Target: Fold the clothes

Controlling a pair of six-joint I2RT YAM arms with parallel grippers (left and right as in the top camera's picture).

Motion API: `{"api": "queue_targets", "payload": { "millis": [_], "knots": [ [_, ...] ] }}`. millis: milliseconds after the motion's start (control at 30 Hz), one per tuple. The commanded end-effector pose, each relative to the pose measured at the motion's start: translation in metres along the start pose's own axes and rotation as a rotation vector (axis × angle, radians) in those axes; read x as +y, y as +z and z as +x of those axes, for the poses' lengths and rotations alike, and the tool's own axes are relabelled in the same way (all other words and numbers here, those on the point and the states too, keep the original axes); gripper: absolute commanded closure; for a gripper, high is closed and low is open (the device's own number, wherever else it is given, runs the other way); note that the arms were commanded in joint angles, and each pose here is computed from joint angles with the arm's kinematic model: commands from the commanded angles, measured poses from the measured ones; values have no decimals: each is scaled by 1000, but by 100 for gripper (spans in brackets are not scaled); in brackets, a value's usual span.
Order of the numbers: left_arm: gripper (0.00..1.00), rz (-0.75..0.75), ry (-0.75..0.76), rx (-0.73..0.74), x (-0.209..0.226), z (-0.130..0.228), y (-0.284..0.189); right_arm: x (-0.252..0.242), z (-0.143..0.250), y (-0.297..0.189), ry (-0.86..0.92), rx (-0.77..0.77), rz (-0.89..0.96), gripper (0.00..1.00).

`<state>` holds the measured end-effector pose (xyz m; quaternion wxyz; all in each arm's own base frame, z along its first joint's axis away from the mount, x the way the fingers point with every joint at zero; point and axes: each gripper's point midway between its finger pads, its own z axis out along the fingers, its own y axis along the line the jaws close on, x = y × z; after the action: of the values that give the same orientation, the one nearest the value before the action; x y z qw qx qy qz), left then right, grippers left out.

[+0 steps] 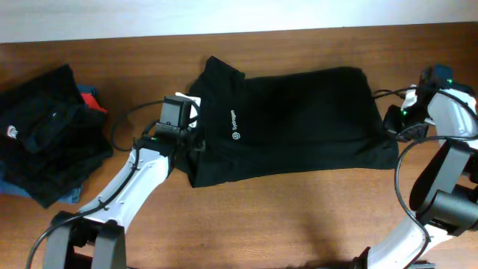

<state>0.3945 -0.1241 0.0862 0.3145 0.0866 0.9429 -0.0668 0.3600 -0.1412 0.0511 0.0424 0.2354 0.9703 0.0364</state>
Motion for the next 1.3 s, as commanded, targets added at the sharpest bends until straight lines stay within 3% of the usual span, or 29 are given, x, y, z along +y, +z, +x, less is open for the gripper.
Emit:
{"api": "queue_targets", "payload": {
  "millis": [0, 467, 567, 700, 900, 1267],
  "knots": [
    [88, -90, -5, -31, 16, -10, 2, 2, -5, 1, -14, -8, 8, 92],
    [88, -138, -13, -105, 24, -28, 0, 0, -13, 1, -9, -42, 17, 91],
    [87, -165, -68, -76, 37, -21, -1, 0, -14, 1, -10, -44, 17, 68],
    [87, -101, -134, 10, 48, -2, 0, 0, -13, 1, -9, -40, 17, 61],
    [86, -85, -198, 106, 67, 22, 9, 0, -9, 1, -8, -24, 17, 60],
    [87, -3, -189, 183, 56, 47, 52, -1, 0, 1, -5, 10, 20, 60]
  ]
}}
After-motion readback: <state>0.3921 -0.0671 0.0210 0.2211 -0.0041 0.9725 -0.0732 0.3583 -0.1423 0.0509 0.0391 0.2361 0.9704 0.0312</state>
